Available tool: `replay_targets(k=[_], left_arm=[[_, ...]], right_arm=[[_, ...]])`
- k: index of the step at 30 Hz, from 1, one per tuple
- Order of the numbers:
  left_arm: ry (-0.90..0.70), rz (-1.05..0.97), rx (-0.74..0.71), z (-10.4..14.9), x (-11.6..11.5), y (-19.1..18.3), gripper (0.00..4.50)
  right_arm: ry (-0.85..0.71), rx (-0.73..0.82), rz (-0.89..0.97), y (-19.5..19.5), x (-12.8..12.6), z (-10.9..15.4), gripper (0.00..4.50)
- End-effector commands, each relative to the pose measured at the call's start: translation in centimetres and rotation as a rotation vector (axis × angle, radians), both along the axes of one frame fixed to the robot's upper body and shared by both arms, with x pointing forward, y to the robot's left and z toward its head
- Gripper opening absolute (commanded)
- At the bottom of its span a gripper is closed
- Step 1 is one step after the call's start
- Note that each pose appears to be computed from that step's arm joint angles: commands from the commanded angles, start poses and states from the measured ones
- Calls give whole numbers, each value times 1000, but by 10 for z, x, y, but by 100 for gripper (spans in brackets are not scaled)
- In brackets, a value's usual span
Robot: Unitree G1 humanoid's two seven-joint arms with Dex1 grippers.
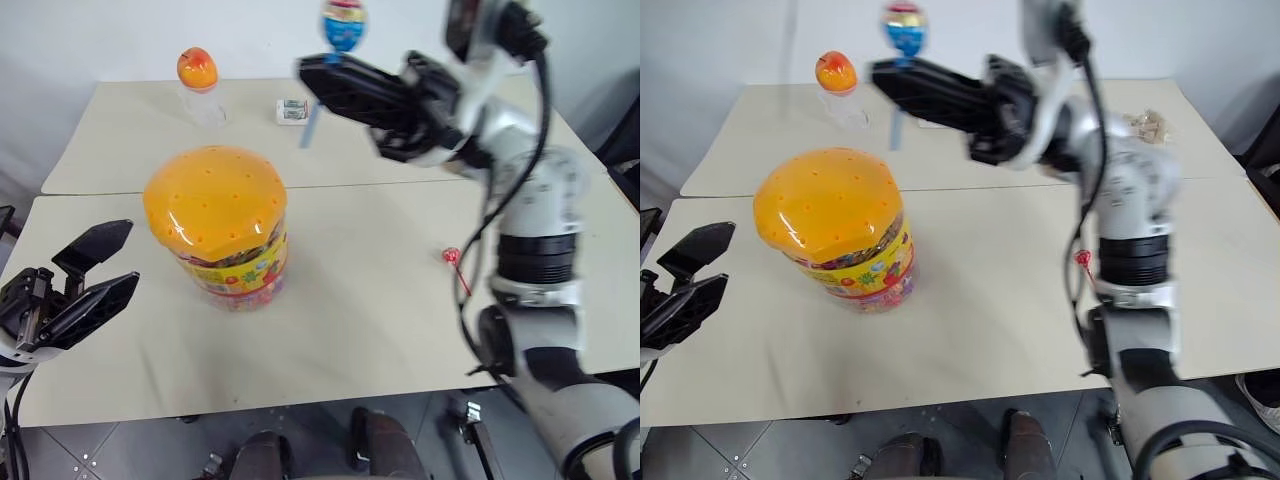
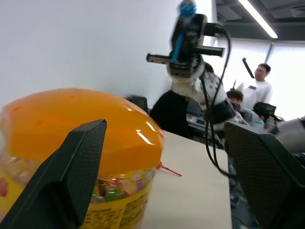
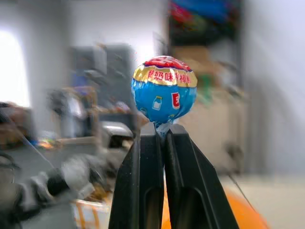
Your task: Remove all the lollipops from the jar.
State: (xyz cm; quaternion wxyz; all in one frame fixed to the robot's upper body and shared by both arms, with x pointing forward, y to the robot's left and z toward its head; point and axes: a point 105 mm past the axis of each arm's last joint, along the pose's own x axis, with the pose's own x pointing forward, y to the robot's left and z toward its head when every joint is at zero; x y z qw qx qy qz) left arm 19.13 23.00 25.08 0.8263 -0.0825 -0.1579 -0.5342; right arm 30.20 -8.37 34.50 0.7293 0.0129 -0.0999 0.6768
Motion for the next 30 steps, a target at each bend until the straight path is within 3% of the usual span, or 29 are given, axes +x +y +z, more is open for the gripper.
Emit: replay_targets(k=[1,5,10,17,20,24,26,30], left_arm=[[-11,-15,119,-5,-4,-5,416],[-21,-3,231,-23,1,-8,416],[-47,-39,276,-26,3,-13,416],[-45,-67,307,-24,7,-11,416],[-26,-58,301,-23,8,-7,416],[85,-62,261,-22,6,-3,416],[102,-2,248,-21,10,4,416],[107,177,299,-36,18,30,416]], right_arm=[[46,-224,-331,-66,23,-43,3],[148,-452,-678,-148,36,-103,3],[220,-725,-871,-209,29,-167,3],[312,-830,-1036,-249,25,-206,3],[323,-777,-1030,-251,21,-203,73],[226,-706,-1036,-257,20,-186,204],[158,-607,-1053,-259,22,-170,269],[-77,-362,-852,-226,10,-135,380]])
